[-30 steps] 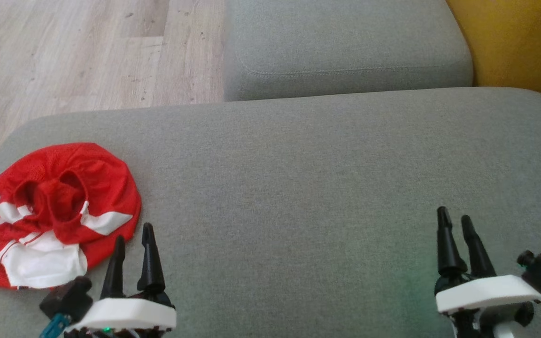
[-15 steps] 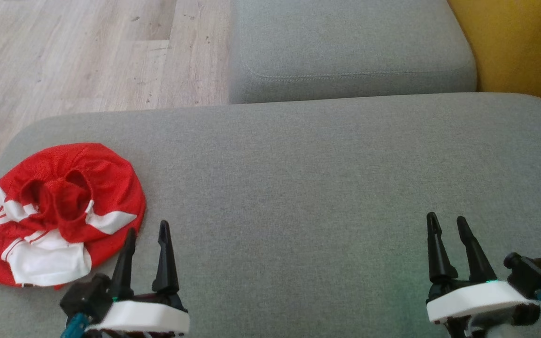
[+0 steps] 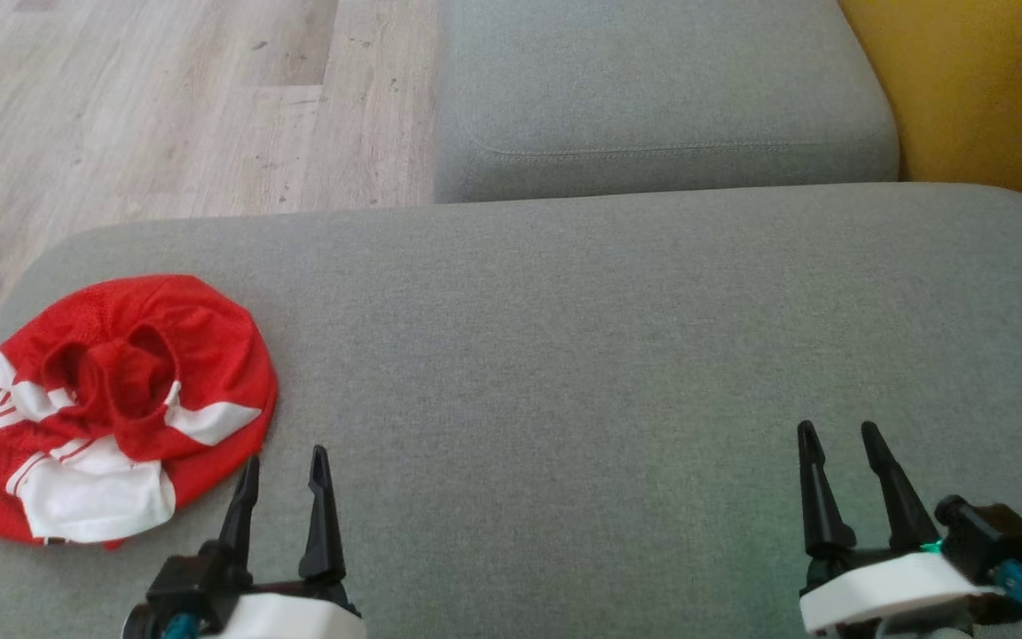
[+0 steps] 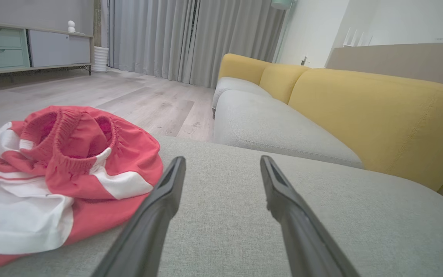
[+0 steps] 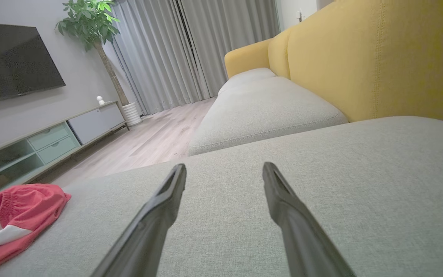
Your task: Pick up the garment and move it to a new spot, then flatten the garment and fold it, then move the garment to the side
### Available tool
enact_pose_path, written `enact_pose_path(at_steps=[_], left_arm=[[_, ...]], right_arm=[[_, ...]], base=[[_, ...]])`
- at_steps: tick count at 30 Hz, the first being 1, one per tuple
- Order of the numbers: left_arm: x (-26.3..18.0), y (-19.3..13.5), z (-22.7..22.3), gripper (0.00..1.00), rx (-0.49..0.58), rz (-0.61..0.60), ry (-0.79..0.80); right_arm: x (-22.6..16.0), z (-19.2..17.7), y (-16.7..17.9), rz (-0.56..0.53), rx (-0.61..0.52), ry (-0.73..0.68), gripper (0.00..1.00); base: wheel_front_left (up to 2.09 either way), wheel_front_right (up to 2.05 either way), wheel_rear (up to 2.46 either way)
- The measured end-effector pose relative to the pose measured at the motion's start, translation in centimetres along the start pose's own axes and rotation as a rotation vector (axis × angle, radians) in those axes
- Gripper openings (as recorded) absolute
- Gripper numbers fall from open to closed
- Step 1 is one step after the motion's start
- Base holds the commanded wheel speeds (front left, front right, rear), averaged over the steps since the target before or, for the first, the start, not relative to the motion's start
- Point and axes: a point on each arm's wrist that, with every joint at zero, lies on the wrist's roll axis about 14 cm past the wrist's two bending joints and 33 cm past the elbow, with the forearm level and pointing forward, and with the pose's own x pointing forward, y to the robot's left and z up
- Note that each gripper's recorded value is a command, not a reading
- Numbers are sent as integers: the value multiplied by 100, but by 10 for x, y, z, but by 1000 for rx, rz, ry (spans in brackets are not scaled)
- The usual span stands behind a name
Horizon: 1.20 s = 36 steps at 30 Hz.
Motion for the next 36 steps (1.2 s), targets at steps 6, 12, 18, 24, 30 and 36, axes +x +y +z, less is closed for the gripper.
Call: enact_pose_path(at_steps=[6,12,18,24,30,36], left_arm=[[-2,0,0,100,42,-3,-12],[-4,-4,2,100,107,-21,-28],[-7,-11,1,100,181,-43,-41],[-7,-2,1,100,193,4,-40],[-8,5,3,100,194,31,-43],[-8,7,0,100,191,37,-36]], right_arm=[[-1,0,3,19,-75,-1,100],[-3,-1,6,37,-143,-7,100],[-3,1,10,56,-206,-19,100],[-5,-7,8,52,-205,7,100],[-7,-16,1,32,-188,39,100],[-8,-21,-3,20,-184,54,100]], base=[[0,0,0],[0,0,0],[0,0,0],[0,0,0],[0,0,0],[0,0,0]])
